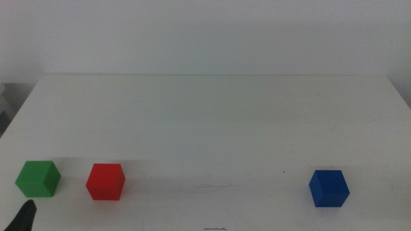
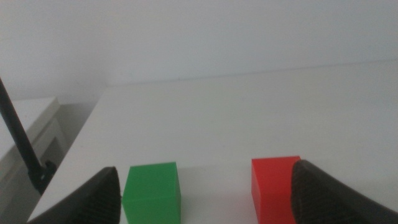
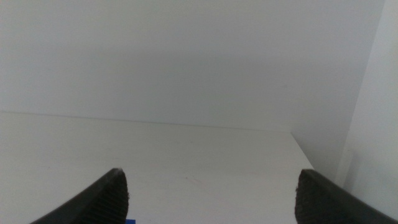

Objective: Stack red cubes first, then green, then blue cubes in a specific spot.

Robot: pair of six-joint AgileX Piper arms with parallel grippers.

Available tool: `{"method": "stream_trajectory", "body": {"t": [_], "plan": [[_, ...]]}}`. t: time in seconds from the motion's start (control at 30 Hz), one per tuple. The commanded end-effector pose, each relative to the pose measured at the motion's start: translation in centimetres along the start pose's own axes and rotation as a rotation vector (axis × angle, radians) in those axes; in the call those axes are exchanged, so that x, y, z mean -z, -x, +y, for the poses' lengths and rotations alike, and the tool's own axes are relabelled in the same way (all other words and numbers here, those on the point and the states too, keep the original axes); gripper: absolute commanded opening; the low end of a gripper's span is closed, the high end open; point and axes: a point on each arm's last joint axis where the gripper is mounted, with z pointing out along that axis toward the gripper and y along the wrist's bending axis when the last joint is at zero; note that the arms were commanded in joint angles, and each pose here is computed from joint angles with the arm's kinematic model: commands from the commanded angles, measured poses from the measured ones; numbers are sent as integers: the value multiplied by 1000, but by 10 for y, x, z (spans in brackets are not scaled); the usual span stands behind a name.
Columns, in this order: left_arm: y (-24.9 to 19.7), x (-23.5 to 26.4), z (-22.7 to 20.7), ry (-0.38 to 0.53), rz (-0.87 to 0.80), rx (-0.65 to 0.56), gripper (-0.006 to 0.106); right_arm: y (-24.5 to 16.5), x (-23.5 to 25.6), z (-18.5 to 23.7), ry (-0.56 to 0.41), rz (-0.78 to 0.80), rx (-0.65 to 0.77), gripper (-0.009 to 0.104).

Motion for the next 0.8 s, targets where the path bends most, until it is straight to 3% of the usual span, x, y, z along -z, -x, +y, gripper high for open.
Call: {"method": "stream_trajectory", "body": {"t": [0.0, 0.77], "plan": [[23, 0, 1, 0, -84, 24, 94, 14, 3, -1, -13, -111, 22, 94], [204, -38, 13, -13, 425, -20, 94, 14, 3, -1, -13, -111, 22, 94]]}}
